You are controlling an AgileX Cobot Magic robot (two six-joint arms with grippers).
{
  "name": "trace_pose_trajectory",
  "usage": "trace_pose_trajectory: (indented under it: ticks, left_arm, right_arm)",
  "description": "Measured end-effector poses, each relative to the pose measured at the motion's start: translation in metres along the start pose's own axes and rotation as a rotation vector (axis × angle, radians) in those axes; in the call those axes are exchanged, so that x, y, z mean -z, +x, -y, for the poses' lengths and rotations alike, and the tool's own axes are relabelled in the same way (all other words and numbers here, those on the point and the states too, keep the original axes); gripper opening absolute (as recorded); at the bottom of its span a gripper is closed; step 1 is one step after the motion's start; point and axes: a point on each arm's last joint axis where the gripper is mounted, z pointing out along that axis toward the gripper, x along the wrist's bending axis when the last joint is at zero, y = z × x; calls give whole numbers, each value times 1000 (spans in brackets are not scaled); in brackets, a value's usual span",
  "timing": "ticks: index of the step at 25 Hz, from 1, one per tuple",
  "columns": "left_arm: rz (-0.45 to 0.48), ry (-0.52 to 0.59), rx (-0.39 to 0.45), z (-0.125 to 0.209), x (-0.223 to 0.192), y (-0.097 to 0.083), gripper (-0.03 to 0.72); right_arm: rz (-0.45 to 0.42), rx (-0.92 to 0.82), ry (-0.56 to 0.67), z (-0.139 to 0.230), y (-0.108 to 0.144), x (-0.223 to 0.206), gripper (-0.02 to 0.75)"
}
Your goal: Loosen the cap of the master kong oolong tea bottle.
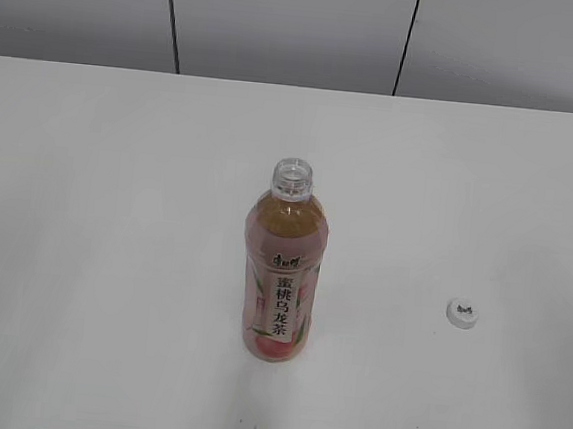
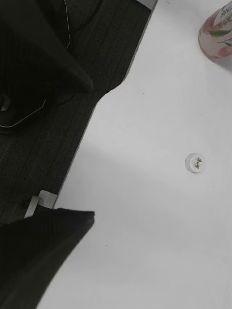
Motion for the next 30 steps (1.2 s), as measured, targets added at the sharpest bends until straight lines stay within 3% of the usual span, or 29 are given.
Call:
trace_pose_trajectory:
  ticks: [6,12,19,30]
  left_arm:
    - [-40,127,-34,7,27,2,466]
    - [-70,218,-56,21,18,6,466]
    - [-59,138,-82,22,2,6,466]
    - [-53,114,-81,22,-2,6,465]
  right_arm:
    - [-1,0,0,0,0,0,562]
    - [-1,0,0,0,0,0,562]
    - [-1,0,0,0,0,0,562]
    - [-1,0,0,0,0,0,562]
